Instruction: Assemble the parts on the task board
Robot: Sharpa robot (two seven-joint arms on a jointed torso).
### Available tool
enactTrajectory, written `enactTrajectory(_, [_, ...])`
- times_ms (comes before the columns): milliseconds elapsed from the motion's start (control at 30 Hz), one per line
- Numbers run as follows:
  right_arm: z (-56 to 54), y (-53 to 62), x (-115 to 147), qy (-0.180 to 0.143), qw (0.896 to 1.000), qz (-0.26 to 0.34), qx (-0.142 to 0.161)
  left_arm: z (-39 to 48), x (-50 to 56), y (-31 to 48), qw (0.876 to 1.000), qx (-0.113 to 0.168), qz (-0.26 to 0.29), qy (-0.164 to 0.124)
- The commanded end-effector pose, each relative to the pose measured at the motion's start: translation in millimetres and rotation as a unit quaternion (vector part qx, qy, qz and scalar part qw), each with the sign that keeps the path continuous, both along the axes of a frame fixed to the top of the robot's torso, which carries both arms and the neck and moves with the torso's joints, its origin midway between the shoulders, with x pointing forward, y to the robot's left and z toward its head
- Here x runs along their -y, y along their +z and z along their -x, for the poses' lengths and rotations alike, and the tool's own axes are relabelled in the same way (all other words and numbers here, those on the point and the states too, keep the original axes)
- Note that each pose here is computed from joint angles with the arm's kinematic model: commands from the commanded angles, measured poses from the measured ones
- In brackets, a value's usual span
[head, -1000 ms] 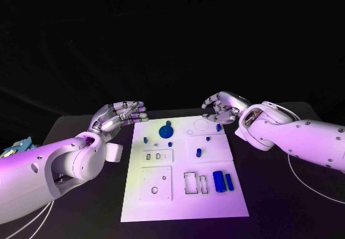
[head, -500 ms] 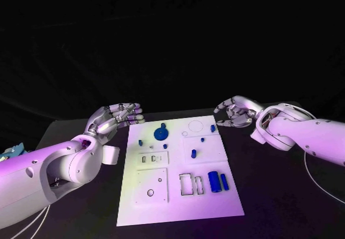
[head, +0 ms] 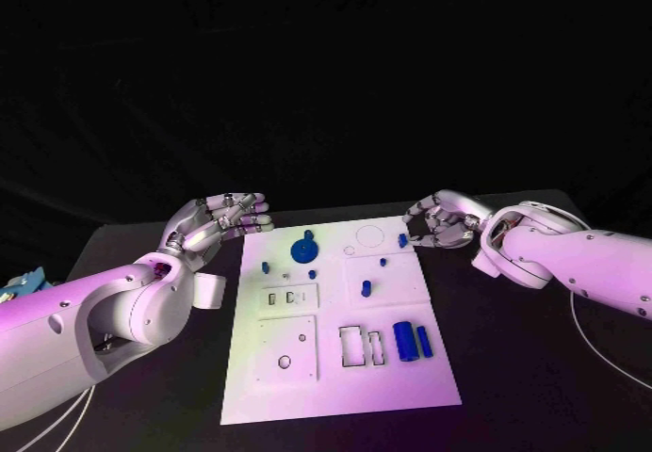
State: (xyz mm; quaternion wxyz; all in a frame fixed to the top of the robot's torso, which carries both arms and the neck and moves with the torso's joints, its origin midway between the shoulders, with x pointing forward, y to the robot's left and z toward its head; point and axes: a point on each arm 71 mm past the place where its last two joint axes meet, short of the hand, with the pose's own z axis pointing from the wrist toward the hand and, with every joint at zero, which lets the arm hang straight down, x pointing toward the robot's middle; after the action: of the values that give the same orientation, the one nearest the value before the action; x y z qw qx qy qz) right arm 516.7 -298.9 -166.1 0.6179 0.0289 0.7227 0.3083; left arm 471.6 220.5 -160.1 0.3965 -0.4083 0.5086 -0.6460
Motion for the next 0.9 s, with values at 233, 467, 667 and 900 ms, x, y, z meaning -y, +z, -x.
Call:
enactTrajectory(233, [-1.9, -11.7, -4, 0.001, 1.0, 0.017, -0.009, 0.8, 1.7, 1.7, 1.0, 0.006, 0.007, -0.009])
enactTrajectory(467, [-4.3, -15.5, -6, -0.008, 1.0, 0.024, -0.009, 0.8, 1.7, 1.7, 1.0, 0.006, 0.006, -0.009])
enactTrajectory(667, [-6.6, -17.0, -7, -0.017, 1.0, 0.024, -0.005, 0.7, 1.8, 1.6, 1.0, 0.005, 0.006, -0.009])
enactTrajectory(900, [-8.2, -19.4, -10, -0.021, 1.0, 0.022, -0.004, 0.6, 2.2, 1.6, 1.0, 0.005, 0.006, -0.01])
